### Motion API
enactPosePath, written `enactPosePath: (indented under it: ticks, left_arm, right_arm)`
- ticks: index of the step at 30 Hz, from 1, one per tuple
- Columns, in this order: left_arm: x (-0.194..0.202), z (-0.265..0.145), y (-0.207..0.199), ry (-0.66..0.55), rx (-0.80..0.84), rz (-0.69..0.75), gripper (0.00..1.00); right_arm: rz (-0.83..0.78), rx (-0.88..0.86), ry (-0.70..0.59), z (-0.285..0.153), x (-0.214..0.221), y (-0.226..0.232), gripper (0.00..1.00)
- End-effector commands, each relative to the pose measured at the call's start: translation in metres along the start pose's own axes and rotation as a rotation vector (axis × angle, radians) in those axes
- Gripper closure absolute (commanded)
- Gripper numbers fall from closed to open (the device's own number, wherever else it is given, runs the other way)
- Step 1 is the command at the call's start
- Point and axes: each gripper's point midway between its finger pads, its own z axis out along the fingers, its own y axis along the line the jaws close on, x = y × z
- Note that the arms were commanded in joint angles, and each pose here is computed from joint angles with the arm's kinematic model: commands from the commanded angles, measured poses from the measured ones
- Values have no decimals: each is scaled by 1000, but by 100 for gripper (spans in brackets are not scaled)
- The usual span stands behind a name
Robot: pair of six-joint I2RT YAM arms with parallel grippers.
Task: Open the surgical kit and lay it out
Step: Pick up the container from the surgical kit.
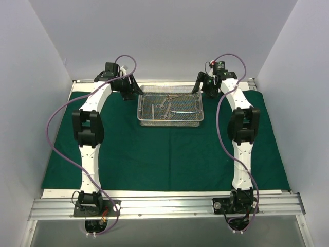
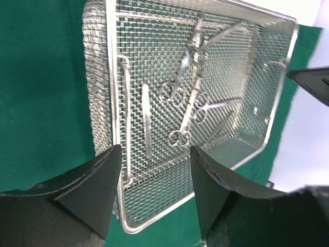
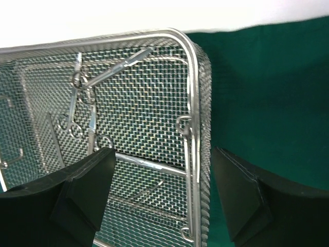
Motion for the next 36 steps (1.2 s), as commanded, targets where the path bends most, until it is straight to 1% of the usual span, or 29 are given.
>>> enactPosePath:
  ticks: [1,3,11,14,27,29,30,33,34,35,36]
  left_arm:
    - [-6,-3,1,-22,-78,37,36]
    - [-2,0,1,-13,-106,50,36]
    - [-6,-3,1,-57,-178,72,36]
    - [-2,1,8,-39,-203,56,37]
    - [9,23,21,20,-189,28,38]
    - [10,27,22,27,-184,24,38]
    - [10,27,21,29,-182,24,39]
    - [6,26,19,23,-175,28,45]
    - [5,26,18,21,-168,28,50]
    - [1,23,10,14,-147,34,65]
    - [-1,21,6,7,-138,27,72]
  right_arm:
    - [-8,41,28,-4,7,-13,26]
    - [-10,40,36,0,10,-12,27]
    - [-15,47,57,8,17,-14,28]
    - [-7,41,67,12,20,-15,29]
    - [6,22,103,31,32,-9,34]
    - [4,20,105,34,33,-7,37]
    - [7,21,105,34,33,-7,39]
    - [3,17,96,35,30,-1,53]
    - [6,17,92,35,29,1,70]
    - [8,7,79,34,24,5,78]
    - [19,-5,71,32,21,11,90]
